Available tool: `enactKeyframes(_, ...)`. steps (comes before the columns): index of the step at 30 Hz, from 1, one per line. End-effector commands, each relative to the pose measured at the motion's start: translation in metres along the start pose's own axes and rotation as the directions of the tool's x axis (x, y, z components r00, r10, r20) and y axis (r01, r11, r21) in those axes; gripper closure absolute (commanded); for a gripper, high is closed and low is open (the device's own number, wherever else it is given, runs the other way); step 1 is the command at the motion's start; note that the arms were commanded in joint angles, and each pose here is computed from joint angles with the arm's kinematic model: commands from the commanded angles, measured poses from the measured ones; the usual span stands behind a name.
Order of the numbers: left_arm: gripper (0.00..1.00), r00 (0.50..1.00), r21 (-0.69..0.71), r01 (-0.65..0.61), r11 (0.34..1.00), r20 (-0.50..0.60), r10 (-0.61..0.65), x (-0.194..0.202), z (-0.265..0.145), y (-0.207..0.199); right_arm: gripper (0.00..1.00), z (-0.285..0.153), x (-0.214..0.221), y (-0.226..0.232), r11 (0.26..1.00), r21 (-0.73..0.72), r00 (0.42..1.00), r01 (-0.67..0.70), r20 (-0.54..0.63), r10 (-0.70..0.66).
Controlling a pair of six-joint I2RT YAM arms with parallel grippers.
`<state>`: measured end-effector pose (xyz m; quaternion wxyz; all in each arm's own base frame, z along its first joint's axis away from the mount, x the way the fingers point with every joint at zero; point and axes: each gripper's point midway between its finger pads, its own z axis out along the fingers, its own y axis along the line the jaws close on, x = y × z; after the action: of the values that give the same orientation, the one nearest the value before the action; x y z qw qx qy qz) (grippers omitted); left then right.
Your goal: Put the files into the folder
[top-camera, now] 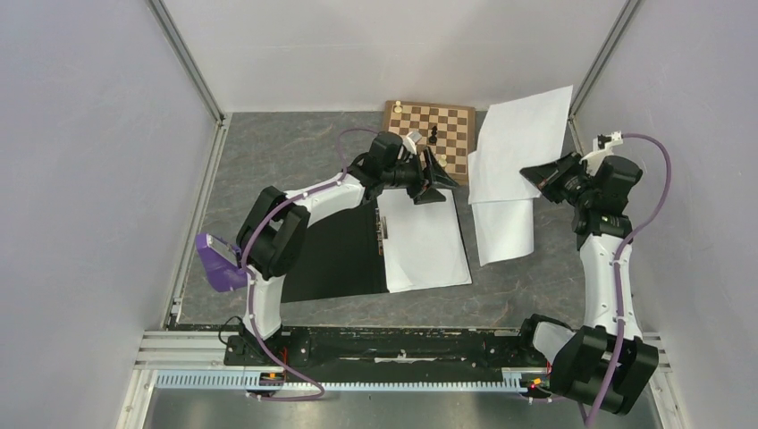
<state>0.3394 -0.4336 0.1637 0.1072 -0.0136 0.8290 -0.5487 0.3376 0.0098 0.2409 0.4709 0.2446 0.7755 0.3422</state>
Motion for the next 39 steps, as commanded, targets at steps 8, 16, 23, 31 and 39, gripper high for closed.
enactKeyframes(8,0.25,0.998,0.348,-0.035,0.937,0.055,0.017,-0.008,-0.039,-0.106,0.94,-0.011,-0.018,0.104,0.957,-0.29,1.0,0.006,0.015,-0.002)
enactKeyframes(16,0.24,0.997,0.42,-0.067,0.905,0.072,0.04,-0.006,-0.049,-0.124,0.93,-0.014,-0.016,0.118,0.946,-0.325,1.0,0.005,-0.001,-0.005)
enactKeyframes(23,0.33,0.994,0.455,-0.097,0.885,0.093,0.061,-0.007,-0.061,-0.139,0.93,-0.011,-0.009,0.111,0.949,-0.314,1.0,0.003,-0.021,-0.01)
enactKeyframes(31,0.48,0.992,0.505,-0.112,0.856,0.101,0.07,-0.007,-0.073,-0.154,0.93,-0.008,0.003,0.103,0.948,-0.319,0.998,0.004,-0.061,-0.024)
enactKeyframes(39,0.66,0.996,0.412,-0.09,0.907,0.063,0.07,0.004,-0.075,-0.133,0.9,-0.003,0.039,0.076,0.962,-0.27,0.987,0.048,-0.136,-0.088)
